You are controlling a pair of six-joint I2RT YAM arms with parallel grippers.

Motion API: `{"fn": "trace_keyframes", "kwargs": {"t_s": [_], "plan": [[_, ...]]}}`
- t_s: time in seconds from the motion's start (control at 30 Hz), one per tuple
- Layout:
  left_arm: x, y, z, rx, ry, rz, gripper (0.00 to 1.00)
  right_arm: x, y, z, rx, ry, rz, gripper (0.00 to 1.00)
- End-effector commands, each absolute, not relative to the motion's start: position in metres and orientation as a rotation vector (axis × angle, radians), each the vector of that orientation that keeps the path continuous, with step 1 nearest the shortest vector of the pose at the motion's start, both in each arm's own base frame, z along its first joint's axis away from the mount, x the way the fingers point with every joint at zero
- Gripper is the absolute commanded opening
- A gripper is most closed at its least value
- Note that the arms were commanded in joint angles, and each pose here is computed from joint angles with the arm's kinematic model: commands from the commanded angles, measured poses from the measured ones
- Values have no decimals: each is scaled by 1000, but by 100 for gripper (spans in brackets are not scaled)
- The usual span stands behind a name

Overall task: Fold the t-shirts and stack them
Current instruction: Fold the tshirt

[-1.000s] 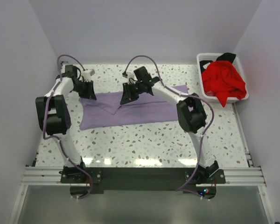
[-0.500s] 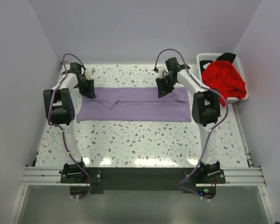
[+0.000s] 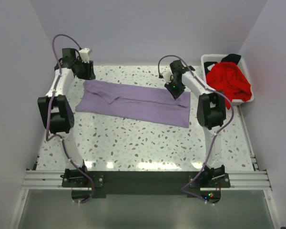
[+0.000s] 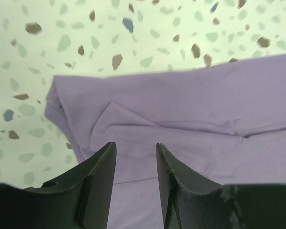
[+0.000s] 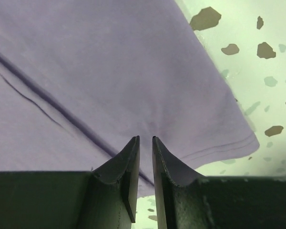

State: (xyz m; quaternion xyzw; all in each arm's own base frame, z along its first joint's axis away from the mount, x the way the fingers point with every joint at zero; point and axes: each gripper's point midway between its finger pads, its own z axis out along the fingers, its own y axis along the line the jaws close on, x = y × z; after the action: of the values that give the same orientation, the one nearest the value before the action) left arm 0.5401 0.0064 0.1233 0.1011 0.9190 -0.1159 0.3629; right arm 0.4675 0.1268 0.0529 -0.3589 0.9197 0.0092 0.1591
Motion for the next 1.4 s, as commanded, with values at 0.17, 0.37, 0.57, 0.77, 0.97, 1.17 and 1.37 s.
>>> {"fn": "trace_keyframes", "kwargs": {"t_s": [0.17,0.37,0.57,0.77,0.97,1.17,1.37], "plan": [[485,-7,172,325,2289,-312,47,442,87,22,-1215,2687,-217,18],[440,-3,141,253,2409,-284,43,373,77,4,-1391,2787,-182,14],[400,-6,95,245,2539,-249,40,230,127,21,-1780,2696,-4,12],[402,-17,72,272,2592,-230,40,185,165,53,-1852,2634,190,14],[418,-35,57,335,2610,-199,39,230,180,86,-1827,2484,149,16],[447,-50,26,381,2658,-152,37,246,181,68,-1864,2469,113,15],[493,-81,-14,512,2676,-170,32,241,179,50,-1889,2502,144,15]]}}
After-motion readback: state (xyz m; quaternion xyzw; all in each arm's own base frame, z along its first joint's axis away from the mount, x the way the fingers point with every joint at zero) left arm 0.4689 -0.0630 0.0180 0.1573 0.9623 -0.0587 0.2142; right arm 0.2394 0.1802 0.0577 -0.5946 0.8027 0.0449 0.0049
